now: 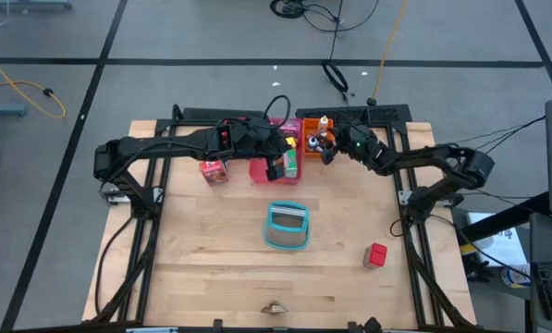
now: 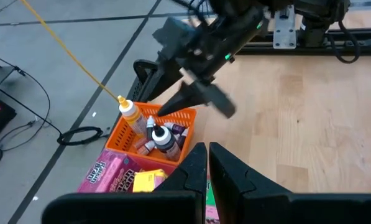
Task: Pick & Place Kitchen Items
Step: Put the red seasoning can into the red bin
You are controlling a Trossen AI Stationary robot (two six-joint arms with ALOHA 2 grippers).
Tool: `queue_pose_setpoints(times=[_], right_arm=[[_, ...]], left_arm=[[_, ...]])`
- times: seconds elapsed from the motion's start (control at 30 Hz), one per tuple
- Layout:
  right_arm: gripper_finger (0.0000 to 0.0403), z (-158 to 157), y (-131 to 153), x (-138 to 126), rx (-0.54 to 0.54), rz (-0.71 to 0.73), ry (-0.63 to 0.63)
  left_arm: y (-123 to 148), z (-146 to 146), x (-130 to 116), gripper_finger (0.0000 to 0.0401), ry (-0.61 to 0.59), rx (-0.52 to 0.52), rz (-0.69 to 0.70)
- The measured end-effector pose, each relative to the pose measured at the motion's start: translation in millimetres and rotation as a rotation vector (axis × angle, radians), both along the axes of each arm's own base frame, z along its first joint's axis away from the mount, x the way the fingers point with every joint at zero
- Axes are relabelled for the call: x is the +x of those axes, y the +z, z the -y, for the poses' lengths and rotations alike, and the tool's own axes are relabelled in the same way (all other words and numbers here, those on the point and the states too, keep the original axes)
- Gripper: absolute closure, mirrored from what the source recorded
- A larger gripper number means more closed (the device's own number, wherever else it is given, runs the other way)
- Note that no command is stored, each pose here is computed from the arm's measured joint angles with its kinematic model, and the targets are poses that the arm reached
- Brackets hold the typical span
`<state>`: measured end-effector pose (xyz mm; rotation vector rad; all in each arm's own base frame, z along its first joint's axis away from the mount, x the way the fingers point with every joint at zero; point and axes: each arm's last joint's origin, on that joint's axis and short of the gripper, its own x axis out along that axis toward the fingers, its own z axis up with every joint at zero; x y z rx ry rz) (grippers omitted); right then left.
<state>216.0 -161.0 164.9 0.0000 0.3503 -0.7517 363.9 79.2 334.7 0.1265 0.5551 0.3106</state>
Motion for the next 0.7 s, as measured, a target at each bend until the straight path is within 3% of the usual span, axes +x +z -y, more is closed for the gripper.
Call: queue_pose_setpoints(times=[0.2,0.33,0.53,0.7], right_arm=[[0.0234,-32,25,-13,0.040,-0.103,0.110],[0.0234,-66,43,-30,0.102,-0.138,0.265],[0.0234,-116,64,-61,0.272,-0.088,0.512],[0.0234,-148,67,-84,0.358,-0.117,0.607]], left_arm=[[-2,0,-1,0.0380,0.000,-0.004,-0.029],[-4,0,-2,0.0380,0.001,-0.007,-0.043],[-4,0,-2,0.0380,0.001,-0.008,-0.051],[-5,1,-3,0.0380,0.001,-0.010,-0.057]])
